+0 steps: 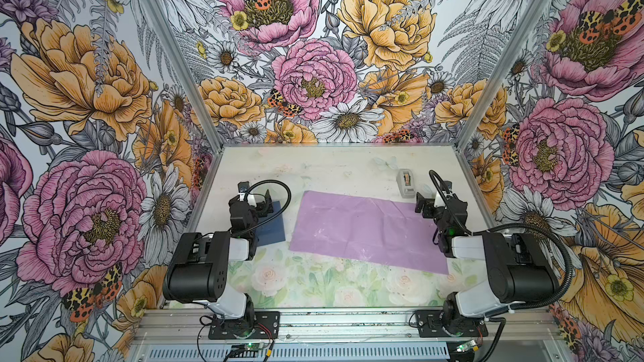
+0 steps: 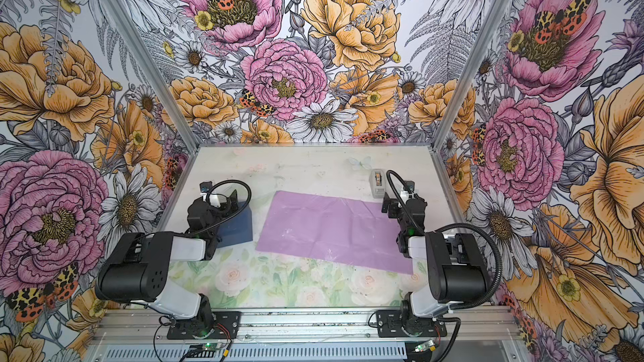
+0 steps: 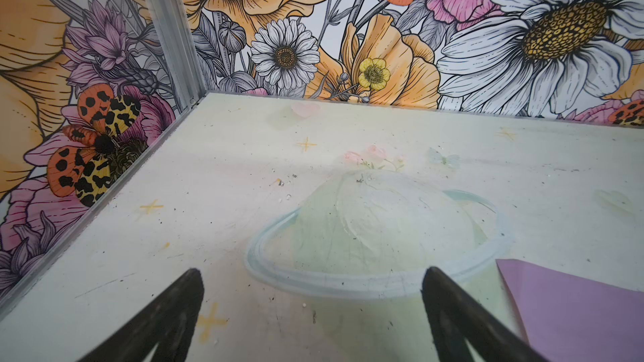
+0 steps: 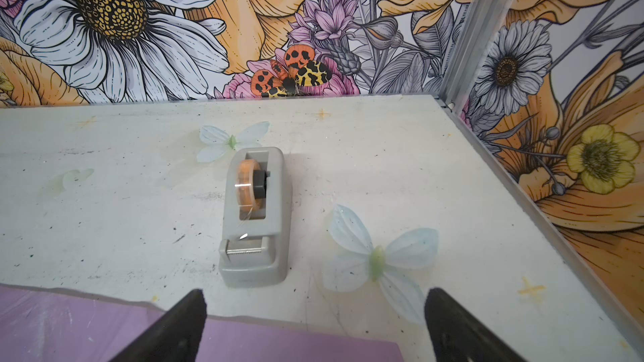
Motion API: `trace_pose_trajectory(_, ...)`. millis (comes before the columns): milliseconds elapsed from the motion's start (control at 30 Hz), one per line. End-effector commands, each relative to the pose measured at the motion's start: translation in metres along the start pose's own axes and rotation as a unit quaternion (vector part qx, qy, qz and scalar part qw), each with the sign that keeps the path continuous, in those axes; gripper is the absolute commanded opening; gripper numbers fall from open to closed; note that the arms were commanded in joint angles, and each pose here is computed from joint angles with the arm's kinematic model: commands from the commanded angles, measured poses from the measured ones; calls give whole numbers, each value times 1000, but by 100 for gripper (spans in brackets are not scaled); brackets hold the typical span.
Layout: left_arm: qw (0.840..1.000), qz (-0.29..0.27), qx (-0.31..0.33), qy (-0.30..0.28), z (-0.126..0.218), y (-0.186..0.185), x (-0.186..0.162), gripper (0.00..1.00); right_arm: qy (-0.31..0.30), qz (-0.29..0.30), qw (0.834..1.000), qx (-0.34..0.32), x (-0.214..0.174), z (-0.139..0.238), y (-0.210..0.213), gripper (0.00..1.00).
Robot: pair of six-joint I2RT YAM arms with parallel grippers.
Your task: Wrap the gift box in paper
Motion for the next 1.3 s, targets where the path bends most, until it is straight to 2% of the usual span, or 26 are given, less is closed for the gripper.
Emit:
trace_pose_trajectory(0, 1000, -5, -8, -17, -3, -4, 9, 99, -18, 7, 1000, 9, 10, -4, 4, 99)
trace_pose_trajectory(600, 1000, 5, -14, -17, -3, 0, 10, 99, -19, 6, 1000, 9, 10, -4, 4, 99)
trace_pose_trajectory(700, 1000, -1, -10, -2, -2, -3, 23, 99, -23, -24, 998, -57, 16, 2, -15, 100)
trace_pose_trajectory(800, 1000, -11, -8, 21, -1, -10, 51, 99, -43, -31, 997, -61, 27, 17, -17, 100)
trace_pose_trajectory(933, 999, 20, -36, 30, 1, -30, 93, 99, 17, -131, 985, -111, 45, 40, -43, 99)
trace_pose_trajectory(1000, 997, 16, -48, 52, -1, -47, 102, 99, 40, -155, 980, -121, 48, 53, -48, 100)
trace_pose_trajectory(1067, 995, 12, -51, 82, -4, -62, 104, 99, 61, -187, 972, -131, 46, 64, -51, 100)
trace_pose_trajectory(1167, 990, 9, -56, 130, -9, -83, 99, 99, 108, -206, 967, -101, 34, 74, -45, 100)
trace_pose_trajectory(1267, 983, 27, -69, 166, -15, -98, 92, 99, 176, -238, 951, -94, 11, 73, -43, 100)
Point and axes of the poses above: each gripper's point midway between its finger pads, its own z axis back along the fingers, its own y axis along the line the jaws close on, x = y × z, the point moved 4 cm from there along z, back along the fingers, and after that the axes turned 2 degrees about z, right-handed, at the moved point
